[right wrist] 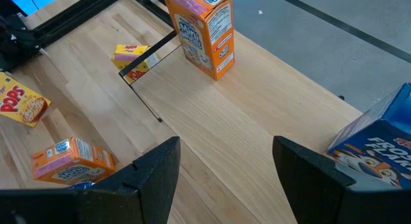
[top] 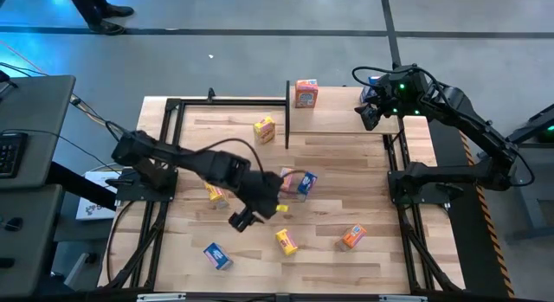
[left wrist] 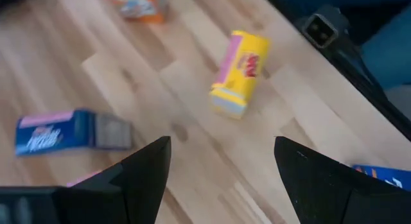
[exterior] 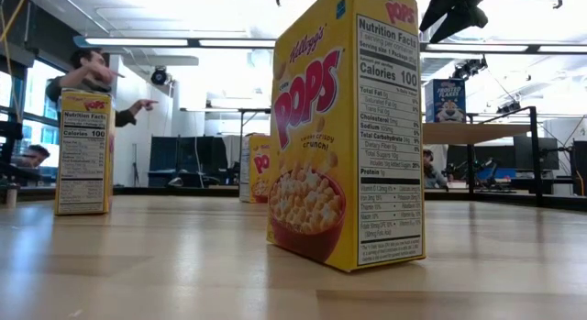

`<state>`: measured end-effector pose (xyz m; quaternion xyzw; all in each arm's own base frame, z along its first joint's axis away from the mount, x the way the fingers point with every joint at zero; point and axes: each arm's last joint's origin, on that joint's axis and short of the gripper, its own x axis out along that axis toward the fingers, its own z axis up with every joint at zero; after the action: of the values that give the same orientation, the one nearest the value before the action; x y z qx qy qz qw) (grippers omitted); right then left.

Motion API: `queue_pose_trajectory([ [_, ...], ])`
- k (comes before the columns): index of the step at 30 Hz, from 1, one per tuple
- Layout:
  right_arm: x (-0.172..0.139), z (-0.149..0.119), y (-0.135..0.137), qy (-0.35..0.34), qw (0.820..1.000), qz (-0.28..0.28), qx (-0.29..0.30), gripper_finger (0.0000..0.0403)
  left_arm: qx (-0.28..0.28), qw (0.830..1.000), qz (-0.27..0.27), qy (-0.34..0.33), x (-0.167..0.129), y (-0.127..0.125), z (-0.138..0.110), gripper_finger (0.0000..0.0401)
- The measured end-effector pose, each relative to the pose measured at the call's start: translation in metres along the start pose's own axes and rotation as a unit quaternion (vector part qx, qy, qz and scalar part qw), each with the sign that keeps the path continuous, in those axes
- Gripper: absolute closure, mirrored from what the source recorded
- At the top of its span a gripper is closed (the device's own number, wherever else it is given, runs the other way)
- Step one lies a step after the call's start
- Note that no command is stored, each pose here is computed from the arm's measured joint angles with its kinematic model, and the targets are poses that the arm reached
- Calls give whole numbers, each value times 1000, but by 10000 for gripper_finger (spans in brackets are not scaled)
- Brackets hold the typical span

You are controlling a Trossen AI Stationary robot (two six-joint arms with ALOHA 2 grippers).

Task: Stack cereal on shelf
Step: Put the bottom yellow cereal box on the shelf

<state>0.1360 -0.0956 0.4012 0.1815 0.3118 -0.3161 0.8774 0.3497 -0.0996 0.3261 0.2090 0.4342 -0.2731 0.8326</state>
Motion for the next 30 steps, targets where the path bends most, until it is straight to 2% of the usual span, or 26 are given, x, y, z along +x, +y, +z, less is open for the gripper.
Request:
queue_pose_trajectory([
  [8, 0, 0, 0, 0, 1000, 0, 0, 163, 30, 999, -12, -13, 16, -22, 4, 135],
  [20, 0, 0, 0, 0, 1000, 0, 0, 163, 73, 996, 15, -39, 39, -36, 4, 134],
  [25, 0, 0, 0, 0, 1000, 0, 0, 163, 78, 995, 21, -60, 50, -35, 4, 118],
  [30, 0, 0, 0, 0, 1000, 0, 0, 163, 91, 994, 18, -53, 66, -35, 2, 97],
])
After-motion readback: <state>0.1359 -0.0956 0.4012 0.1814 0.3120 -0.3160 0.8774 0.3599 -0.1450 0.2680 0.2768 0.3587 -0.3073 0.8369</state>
